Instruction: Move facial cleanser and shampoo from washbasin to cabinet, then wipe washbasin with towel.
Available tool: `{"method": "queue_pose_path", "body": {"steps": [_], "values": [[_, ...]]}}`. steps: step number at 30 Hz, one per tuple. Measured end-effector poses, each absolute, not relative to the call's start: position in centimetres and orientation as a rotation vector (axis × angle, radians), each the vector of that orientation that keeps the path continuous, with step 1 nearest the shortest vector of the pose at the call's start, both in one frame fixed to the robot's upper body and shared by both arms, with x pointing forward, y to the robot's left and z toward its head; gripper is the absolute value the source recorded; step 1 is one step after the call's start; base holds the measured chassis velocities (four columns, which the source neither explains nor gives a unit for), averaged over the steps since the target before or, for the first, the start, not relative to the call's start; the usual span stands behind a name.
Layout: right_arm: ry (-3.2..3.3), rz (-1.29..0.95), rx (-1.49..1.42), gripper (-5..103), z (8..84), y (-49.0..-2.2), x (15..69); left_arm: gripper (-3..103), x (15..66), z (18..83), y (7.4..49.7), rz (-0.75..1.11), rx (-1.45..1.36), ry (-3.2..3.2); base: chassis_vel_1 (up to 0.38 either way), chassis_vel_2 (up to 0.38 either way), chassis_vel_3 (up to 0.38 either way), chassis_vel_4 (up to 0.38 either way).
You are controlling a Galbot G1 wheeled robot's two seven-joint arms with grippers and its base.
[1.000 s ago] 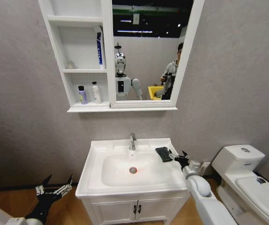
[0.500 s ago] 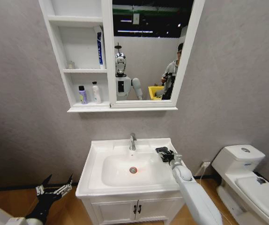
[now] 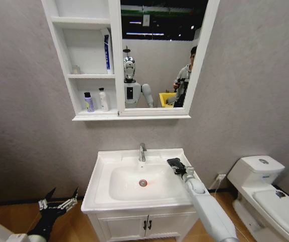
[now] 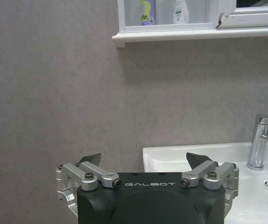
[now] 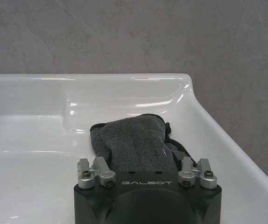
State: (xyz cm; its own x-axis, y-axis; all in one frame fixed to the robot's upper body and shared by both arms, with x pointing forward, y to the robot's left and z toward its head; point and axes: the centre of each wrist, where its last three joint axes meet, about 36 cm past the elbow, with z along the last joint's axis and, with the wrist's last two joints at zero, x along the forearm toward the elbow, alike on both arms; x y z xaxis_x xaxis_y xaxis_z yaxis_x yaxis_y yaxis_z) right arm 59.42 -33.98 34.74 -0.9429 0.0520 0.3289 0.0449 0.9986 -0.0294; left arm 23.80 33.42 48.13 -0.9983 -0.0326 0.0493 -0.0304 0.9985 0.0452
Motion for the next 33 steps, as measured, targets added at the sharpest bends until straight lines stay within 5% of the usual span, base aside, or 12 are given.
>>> {"method": "queue_pose_path", "body": {"steps": [16,24,33], "values": [[-2.863,0.06,-0.043,10,37.5,-33.6,58.5,100,23.8,48.1,33.4,-0.069,0.049,-3.09,0.0,0.0,0.0,0.0],[-2.911,0.019,0.005,6,40.6,-32.4,56.4,100,23.8,48.1,33.4,-0.069,0.049,-3.09,0.0,0.0,0.0,0.0],[-2.79,-0.022,0.156,6,37.5,-25.9,51.3,100,23.8,48.1,33.4,-0.068,0.049,-3.09,0.0,0.0,0.0,0.0]]}}
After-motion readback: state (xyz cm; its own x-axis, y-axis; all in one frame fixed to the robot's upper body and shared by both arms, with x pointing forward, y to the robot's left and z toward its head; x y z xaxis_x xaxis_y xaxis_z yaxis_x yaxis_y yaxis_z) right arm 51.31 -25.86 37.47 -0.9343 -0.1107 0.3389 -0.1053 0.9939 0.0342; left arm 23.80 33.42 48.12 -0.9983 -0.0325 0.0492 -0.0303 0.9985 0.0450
